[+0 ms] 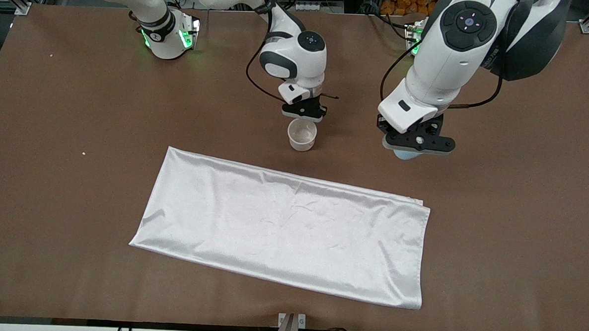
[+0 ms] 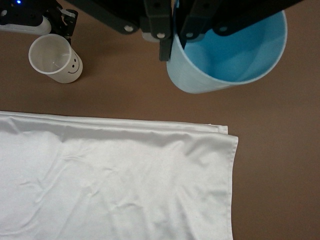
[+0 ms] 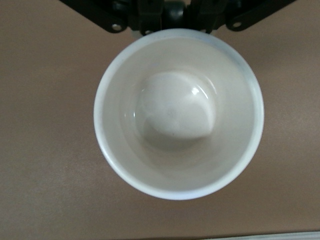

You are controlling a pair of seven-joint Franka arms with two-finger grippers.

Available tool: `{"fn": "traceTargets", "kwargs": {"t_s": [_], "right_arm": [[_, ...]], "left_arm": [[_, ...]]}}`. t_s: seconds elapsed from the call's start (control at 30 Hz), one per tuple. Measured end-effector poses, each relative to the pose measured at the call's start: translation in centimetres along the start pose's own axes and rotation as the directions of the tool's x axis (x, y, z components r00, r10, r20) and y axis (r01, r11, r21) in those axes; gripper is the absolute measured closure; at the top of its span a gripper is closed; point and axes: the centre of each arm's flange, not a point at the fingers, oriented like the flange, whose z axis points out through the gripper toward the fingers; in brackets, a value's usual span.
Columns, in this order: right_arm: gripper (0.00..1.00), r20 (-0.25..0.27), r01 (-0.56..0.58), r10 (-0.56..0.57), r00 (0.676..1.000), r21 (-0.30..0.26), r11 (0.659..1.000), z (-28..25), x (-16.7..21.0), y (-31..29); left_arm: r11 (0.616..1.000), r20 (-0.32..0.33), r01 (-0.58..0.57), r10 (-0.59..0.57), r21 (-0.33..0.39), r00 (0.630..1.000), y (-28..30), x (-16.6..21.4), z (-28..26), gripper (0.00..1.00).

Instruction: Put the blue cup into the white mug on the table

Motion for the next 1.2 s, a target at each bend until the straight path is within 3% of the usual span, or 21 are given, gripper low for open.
{"fn": "traceTargets", "kwargs": {"t_s": [0.2, 0.23, 0.33, 0.53, 0.9, 1.2], "right_arm": [[0.48, -0.002, -0.029, 0.029, 1.0, 0.003, 1.0, -0.2, 0.1, -0.1], [0.39, -0.002, -0.031, 0.031, 1.0, 0.004, 1.0, -0.2, 0.1, -0.1], [0.26, -0.005, -0.035, 0.035, 0.999, 0.005, 0.999, -0.6, 0.2, -0.2], [0.01, -0.025, -0.042, 0.042, 0.999, -0.026, 0.999, -2.8, 0.7, -0.3], [0.0, -0.068, -0.065, 0.065, 0.996, -0.006, 0.998, -8.2, 2.7, -0.1], [0.0, -0.058, -0.031, 0.03, 0.998, -0.03, 0.999, -7.4, 10.6, 3.2]], "left_arm": [[1.0, 0.006, 0.0, 0.0, 0.0, 1.0, 0.2, 0.0, 0.4, 0.96], [1.0, 0.007, 0.0, 0.0, 0.0, 1.0, 0.2, 0.0, 0.4, 0.96], [1.0, 0.011, -0.001, 0.001, 0.001, 1.0, 0.3, 0.1, 0.7, 0.96], [1.0, 0.016, -0.003, 0.003, 0.001, 1.0, 0.4, 0.1, 1.0, 0.96], [1.0, 0.02, -0.014, 0.014, 0.001, 1.0, 1.2, -0.1, 1.3, 0.96], [1.0, 0.024, -0.006, 0.006, -0.001, 1.0, 3.2, -0.5, 2.1, 0.96]]}}
